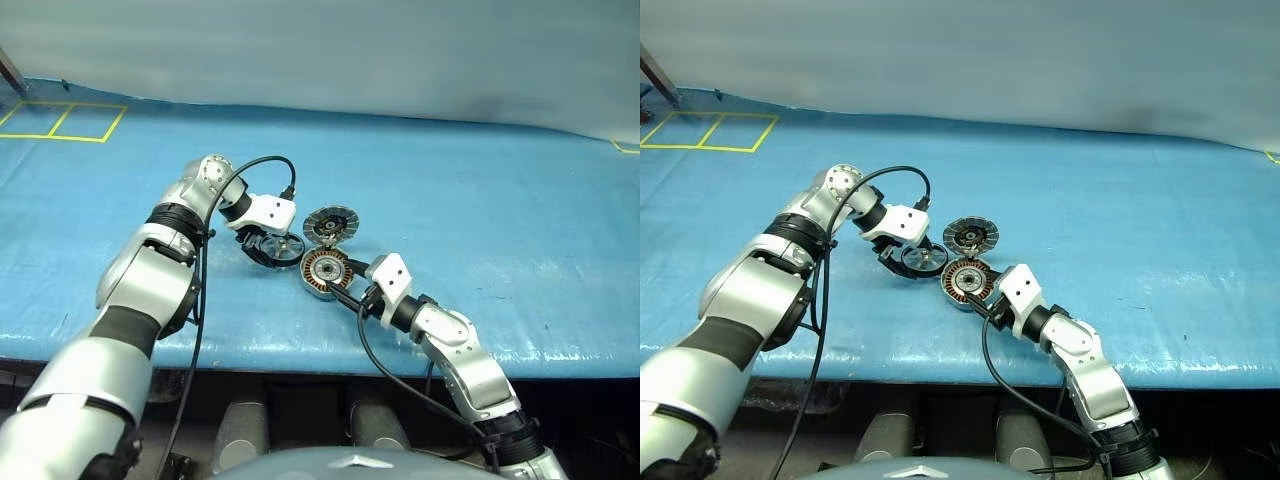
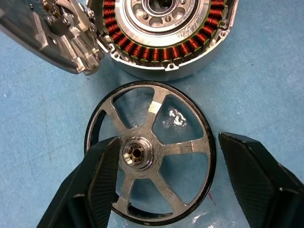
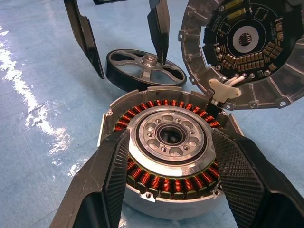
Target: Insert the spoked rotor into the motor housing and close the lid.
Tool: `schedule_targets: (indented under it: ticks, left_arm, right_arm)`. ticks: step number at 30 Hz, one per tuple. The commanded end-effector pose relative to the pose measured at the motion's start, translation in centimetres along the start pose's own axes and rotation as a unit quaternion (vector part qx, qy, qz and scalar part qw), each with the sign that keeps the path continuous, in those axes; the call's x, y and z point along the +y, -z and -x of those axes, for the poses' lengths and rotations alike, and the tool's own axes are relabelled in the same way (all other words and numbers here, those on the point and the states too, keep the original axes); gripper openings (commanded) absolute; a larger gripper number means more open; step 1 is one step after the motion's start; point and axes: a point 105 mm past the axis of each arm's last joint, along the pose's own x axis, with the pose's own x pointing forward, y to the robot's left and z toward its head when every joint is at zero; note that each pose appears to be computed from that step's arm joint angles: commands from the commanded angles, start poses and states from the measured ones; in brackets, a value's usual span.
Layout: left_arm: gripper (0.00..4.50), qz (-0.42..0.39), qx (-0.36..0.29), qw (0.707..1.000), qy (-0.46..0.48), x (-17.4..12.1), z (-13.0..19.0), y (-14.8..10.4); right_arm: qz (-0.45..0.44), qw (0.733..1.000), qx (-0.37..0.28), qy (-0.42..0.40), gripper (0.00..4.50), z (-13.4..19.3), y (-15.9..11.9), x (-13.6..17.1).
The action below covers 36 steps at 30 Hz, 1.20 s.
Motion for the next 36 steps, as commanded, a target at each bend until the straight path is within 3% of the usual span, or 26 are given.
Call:
schedule_targets:
  ticks: [1,12,21,36]
  left_arm:
    - [3.55,-0.003,-0.001,1.0,-0.014,0.5,0.6,-0.3]
    - [3.55,0.013,0.004,1.0,0.014,-0.2,2.3,0.3]
    - [3.55,0.0,-0.005,1.0,-0.014,0.8,4.3,-0.6]
    - [3.55,-0.02,-0.013,1.0,-0.019,1.3,1.8,-1.7]
  right_arm:
    - [0.013,1.0,-0.027,0.005,2.87,0.1,-1.3,-0.1]
    - [0.013,1.0,-0.027,0.003,2.87,0.0,-1.4,-0.2]
    - [0.014,1.0,-0.028,-0.002,2.87,-0.2,-1.4,0.0]
    - [0.013,1.0,-0.023,0.011,2.87,0.2,-1.0,-0.1]
